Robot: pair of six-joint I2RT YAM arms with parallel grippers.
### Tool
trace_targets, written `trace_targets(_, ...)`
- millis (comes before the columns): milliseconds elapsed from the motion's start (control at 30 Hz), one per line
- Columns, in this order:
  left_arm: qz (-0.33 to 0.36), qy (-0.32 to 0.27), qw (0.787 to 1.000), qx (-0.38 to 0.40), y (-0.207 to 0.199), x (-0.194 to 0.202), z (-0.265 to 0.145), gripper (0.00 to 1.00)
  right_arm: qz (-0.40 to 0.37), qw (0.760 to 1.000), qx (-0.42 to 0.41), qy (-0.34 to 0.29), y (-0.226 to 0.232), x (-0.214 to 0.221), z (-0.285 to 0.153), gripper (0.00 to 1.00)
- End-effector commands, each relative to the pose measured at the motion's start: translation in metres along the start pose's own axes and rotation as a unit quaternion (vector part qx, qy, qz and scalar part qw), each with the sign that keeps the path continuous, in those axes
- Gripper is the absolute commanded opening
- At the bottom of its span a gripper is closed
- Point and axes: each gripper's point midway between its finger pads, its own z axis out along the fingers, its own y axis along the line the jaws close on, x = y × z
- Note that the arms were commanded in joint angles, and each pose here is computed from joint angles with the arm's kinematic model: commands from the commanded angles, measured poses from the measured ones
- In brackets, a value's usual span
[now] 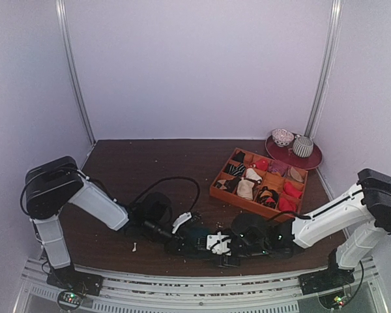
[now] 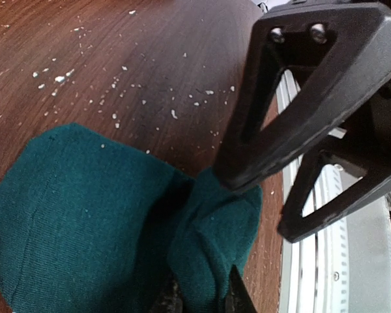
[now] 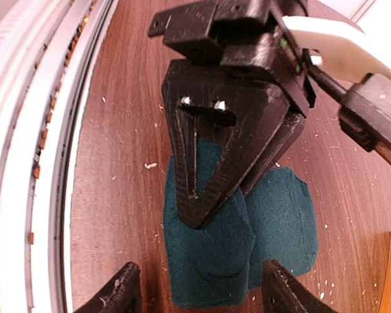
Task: Roll the socks
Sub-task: Roll a pair of socks at the center of the board.
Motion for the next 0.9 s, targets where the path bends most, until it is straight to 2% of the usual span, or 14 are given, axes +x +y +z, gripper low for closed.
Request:
trace_targets(0, -0.141, 0.151, 0.977, -0.057, 0.025, 0.106, -0.007, 0.00, -0.028, 0.999, 0.001, 0.034, 0.003, 0.011, 0.013, 0.61)
trace_targets(100, -0.142, 0.150, 0.977, -0.052, 0.024, 0.106, -0.007, 0.00, -0.015, 0.999, 0.004, 0.051, 0.005, 0.023, 0.020, 0.55)
trace_targets(233, -0.144, 0.150, 0.977, -0.044, 0.022, 0.105, -0.006, 0.02, 0.006, 0.998, 0.007, 0.061, 0.004, 0.027, 0.026, 0.37)
trace_targets(367, -0.118, 0.130, 0.982, -0.065, 0.027, 0.093, -0.010, 0.19, 0.050, 0.996, -0.009, 0.076, 0.009, 0.033, 0.031, 0.29)
trace_targets(400, -0.103, 0.117, 0.985, -0.080, 0.029, 0.085, -0.014, 0.27, 0.065, 0.995, -0.023, 0.077, 0.014, 0.035, 0.031, 0.28)
trace_targets(467, -0.056, 0.076, 0.989, -0.117, 0.031, 0.059, -0.026, 0.54, 0.097, 0.991, -0.048, 0.077, 0.021, 0.037, 0.029, 0.28)
trace_targets(567, 0.027, -0.006, 0.986, -0.165, 0.025, 0.014, -0.053, 0.68, 0.155, 0.980, -0.103, 0.075, 0.034, 0.041, 0.024, 0.28)
trace_targets(667, 0.120, -0.114, 0.968, -0.188, 0.003, -0.028, -0.087, 0.72, 0.226, 0.959, -0.150, 0.076, 0.042, 0.047, 0.020, 0.28)
trace_targets(767, 0.206, -0.193, 0.941, -0.185, -0.026, -0.048, -0.110, 0.73, 0.307, 0.928, -0.193, 0.092, 0.045, 0.059, 0.022, 0.28)
trace_targets(867, 0.234, -0.201, 0.934, -0.177, -0.033, -0.047, -0.109, 0.73, 0.379, 0.890, -0.224, 0.116, 0.047, 0.073, 0.025, 0.28)
